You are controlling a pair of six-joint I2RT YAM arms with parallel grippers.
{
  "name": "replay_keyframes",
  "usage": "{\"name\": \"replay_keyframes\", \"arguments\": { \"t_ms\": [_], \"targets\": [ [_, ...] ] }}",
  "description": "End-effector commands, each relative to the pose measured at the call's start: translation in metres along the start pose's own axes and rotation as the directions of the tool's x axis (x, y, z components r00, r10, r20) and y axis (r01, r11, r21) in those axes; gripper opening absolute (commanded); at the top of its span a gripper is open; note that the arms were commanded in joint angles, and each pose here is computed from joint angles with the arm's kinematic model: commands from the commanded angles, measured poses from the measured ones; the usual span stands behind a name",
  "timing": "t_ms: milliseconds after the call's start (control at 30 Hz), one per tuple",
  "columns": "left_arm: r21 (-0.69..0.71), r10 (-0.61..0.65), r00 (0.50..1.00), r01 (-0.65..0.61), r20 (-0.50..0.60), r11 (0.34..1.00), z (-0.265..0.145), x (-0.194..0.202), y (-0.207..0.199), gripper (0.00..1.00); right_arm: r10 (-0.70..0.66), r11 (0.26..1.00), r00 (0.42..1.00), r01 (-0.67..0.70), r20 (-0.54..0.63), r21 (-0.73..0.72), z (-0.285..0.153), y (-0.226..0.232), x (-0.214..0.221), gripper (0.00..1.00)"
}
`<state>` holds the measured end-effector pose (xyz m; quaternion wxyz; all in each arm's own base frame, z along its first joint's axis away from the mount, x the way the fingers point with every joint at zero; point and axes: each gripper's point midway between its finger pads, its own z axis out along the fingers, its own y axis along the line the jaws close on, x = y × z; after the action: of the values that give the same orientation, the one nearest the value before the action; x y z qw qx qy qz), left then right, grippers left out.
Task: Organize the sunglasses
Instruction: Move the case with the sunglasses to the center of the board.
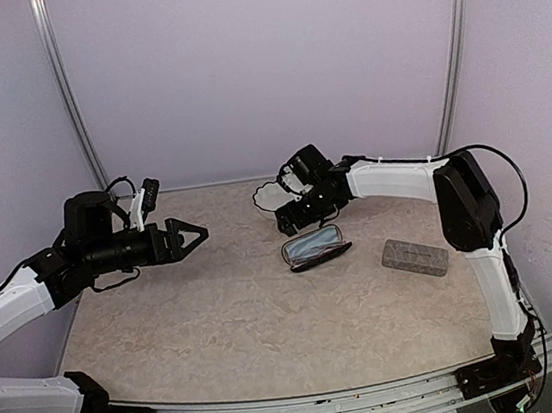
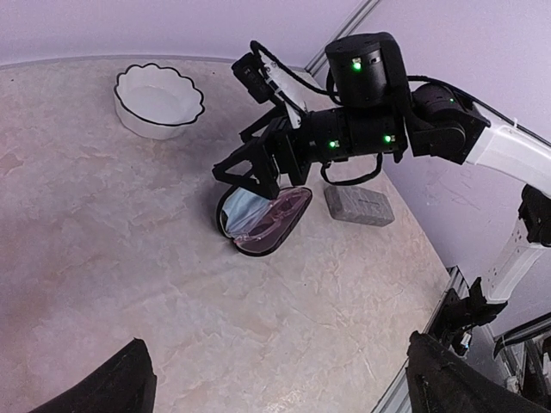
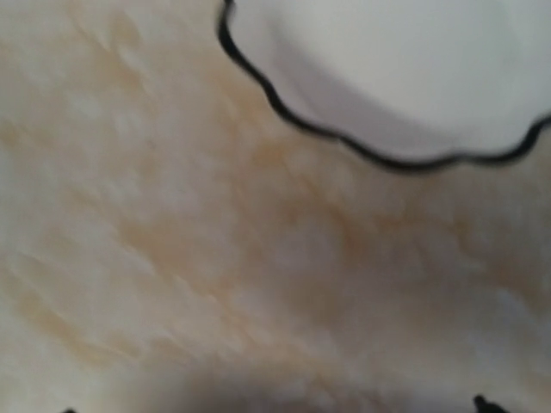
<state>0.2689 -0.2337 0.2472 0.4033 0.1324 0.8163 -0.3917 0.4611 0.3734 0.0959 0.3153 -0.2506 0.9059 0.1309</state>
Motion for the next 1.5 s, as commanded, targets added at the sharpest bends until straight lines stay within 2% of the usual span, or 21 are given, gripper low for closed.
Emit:
{"name": "replay_keyframes", "arguments": {
  "t_ms": [0,700,1467],
  "targets": [
    [0.006,0.029,0.999,-0.029,0.032,1.0,-0.004,-0.009,-0.006,0.99,0.024,0.999,0.998,-0.022,-0.061,0.035,0.01,-0.006,0.013,0.97],
    [0.011,0.027,0.999,-0.028,0.033,1.0,-0.007,-0.006,-0.006,0.99,0.036,0.999,0.988,-0.036,-0.15,0.007,0.024,-0.002,0.039,0.96],
    [0.022,0.02,0.998,-0.021,0.063,1.0,-0.015,-0.011,-0.012,0.99,0.045,0.998,0.99,-0.052,-0.137,-0.046,-0.012,0.012,0.057,0.94]
  ]
}}
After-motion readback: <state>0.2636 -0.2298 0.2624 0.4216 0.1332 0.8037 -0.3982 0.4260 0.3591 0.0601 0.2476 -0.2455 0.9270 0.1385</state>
